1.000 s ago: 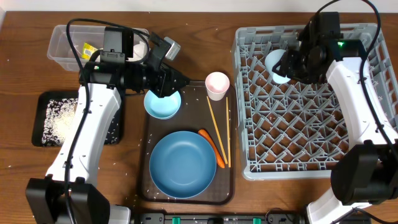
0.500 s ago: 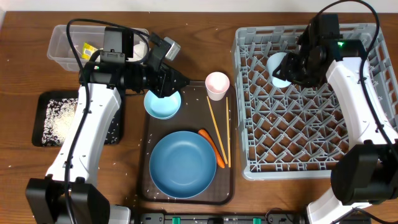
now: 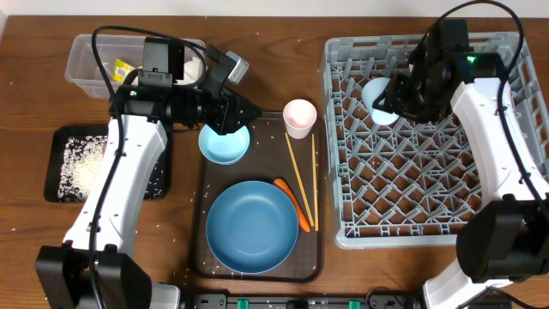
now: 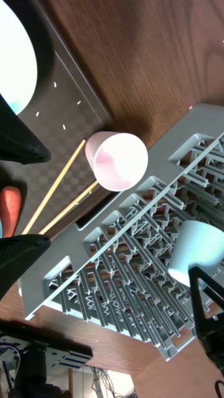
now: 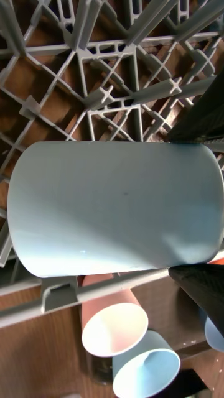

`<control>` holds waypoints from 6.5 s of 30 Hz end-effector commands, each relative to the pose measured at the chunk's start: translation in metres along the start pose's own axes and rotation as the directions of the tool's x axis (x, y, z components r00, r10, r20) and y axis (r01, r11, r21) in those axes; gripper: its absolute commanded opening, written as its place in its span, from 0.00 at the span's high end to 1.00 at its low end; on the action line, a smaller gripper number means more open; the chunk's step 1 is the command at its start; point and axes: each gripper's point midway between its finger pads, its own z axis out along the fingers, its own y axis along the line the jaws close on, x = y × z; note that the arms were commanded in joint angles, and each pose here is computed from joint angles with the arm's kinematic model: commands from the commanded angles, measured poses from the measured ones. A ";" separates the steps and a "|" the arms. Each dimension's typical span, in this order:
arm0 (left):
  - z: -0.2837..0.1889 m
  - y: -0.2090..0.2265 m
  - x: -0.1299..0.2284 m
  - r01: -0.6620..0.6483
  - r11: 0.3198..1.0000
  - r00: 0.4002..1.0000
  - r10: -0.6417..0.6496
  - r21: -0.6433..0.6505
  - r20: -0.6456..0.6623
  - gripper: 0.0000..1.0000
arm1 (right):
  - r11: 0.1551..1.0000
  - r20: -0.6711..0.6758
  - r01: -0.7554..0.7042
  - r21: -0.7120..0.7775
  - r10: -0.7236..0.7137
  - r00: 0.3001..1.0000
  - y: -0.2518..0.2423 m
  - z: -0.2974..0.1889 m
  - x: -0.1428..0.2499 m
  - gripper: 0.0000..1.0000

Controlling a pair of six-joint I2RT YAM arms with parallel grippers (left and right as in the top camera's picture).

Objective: Sort waste into correct bins and load items into the dishwasher rack

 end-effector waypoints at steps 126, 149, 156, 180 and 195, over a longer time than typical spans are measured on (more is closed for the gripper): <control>-0.005 0.000 -0.001 -0.006 0.999 1.000 0.005 -0.035 -0.014 0.62 | 0.920 0.104 0.337 -0.197 -0.322 0.941 0.061 0.019 -0.020 0.99; -0.005 -0.001 0.001 0.001 0.999 1.000 -0.002 -0.033 -0.021 0.62 | 0.762 0.218 0.315 -0.566 -0.230 0.949 0.031 -0.042 -0.043 0.89; -0.005 -0.001 0.001 0.002 0.999 1.000 -0.002 -0.033 -0.021 0.62 | 0.804 0.170 0.364 -0.471 -0.322 0.931 0.046 -0.006 -0.027 0.41; -0.005 -0.001 0.001 0.002 0.999 1.000 -0.003 -0.033 -0.021 0.62 | 0.863 0.040 0.343 -0.370 -0.354 0.934 0.055 0.043 -0.006 0.94; -0.005 -0.001 0.003 0.007 0.999 1.000 -0.008 -0.032 -0.026 0.62 | 0.538 0.231 0.337 -0.772 -0.257 0.938 0.074 -0.042 -0.029 0.99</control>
